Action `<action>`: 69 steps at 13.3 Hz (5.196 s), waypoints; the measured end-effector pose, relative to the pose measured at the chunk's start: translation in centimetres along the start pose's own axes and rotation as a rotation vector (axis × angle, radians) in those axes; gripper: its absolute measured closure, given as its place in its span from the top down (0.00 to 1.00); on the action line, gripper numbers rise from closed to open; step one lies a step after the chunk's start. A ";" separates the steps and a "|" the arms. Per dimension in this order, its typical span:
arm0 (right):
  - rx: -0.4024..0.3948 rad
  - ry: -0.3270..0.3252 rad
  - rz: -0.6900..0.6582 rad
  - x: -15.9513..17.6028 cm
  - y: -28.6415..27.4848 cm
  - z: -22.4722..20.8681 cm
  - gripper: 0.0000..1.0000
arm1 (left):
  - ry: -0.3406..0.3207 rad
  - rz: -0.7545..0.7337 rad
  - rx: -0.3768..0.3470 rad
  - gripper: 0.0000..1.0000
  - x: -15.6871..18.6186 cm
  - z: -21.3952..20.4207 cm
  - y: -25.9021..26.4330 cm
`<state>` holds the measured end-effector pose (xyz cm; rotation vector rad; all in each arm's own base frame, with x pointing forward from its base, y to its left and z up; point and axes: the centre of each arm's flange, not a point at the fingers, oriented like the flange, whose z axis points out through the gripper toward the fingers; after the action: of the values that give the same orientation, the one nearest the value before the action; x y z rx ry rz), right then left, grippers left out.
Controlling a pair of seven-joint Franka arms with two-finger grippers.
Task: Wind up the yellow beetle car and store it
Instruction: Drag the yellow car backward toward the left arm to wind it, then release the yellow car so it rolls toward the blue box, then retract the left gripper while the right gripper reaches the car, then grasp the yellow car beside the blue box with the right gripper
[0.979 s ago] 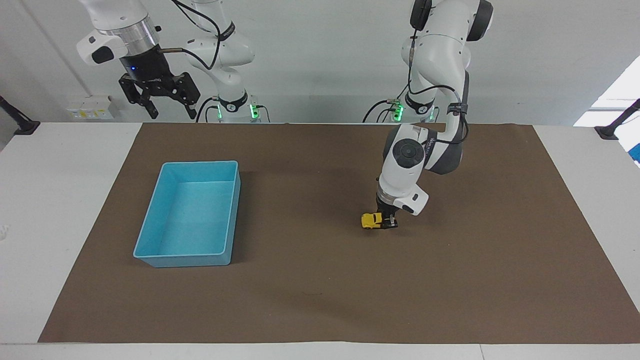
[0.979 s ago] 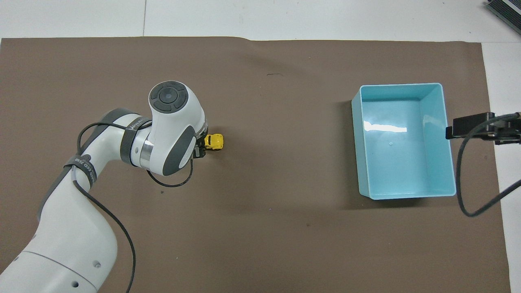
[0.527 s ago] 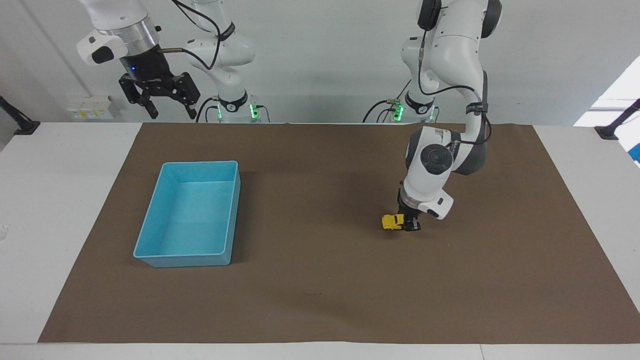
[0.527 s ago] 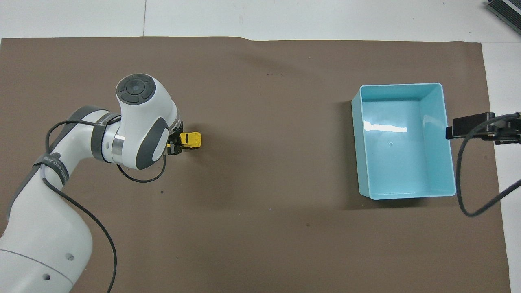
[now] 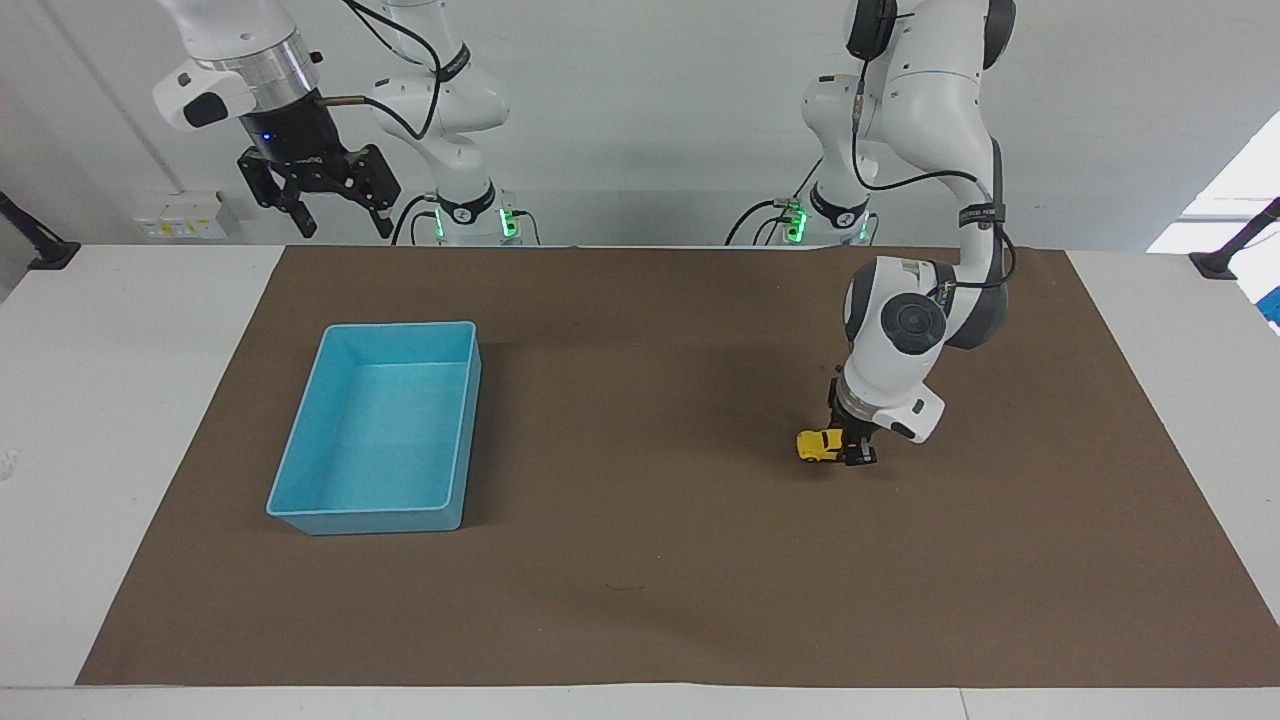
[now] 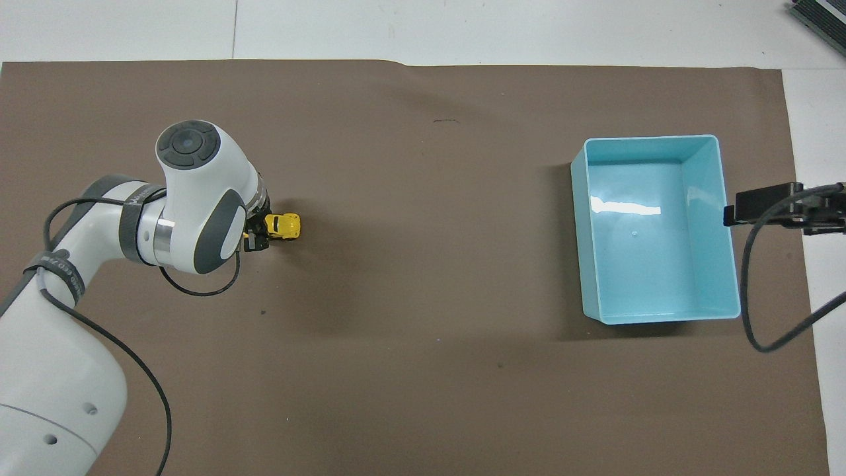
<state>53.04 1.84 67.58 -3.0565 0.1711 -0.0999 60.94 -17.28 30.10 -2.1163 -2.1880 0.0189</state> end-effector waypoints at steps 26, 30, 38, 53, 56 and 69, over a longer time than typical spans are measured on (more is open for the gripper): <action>0.000 -0.003 -0.489 -0.4 -2.1 0.1 1.00 | -0.030 0.269 -0.264 1.00 6.8 -18.2 -0.3; -0.005 -0.008 -0.837 0.0 -2.1 0.6 1.00 | 0.001 0.542 -0.235 1.00 8.2 -23.5 -2.2; 0.024 -0.090 -1.247 4.2 -7.0 8.1 1.00 | 0.051 1.363 -0.135 1.00 12.0 -27.4 -5.0; -0.064 -0.068 -1.568 10.7 -12.4 23.0 1.00 | 0.073 1.620 -0.169 1.00 14.9 -33.9 -10.5; -0.063 -0.069 -1.602 10.4 -12.1 26.5 1.00 | 0.034 1.592 -0.210 1.00 16.2 -34.1 -10.4; -0.059 -0.069 -1.626 6.2 -10.4 37.5 1.00 | 0.001 1.590 -0.179 1.00 16.8 -34.0 -10.9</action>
<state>62.93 14.19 31.55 -2.3153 -2.1847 -0.0602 52.22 -2.87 65.76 -3.1924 -0.0182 -0.0607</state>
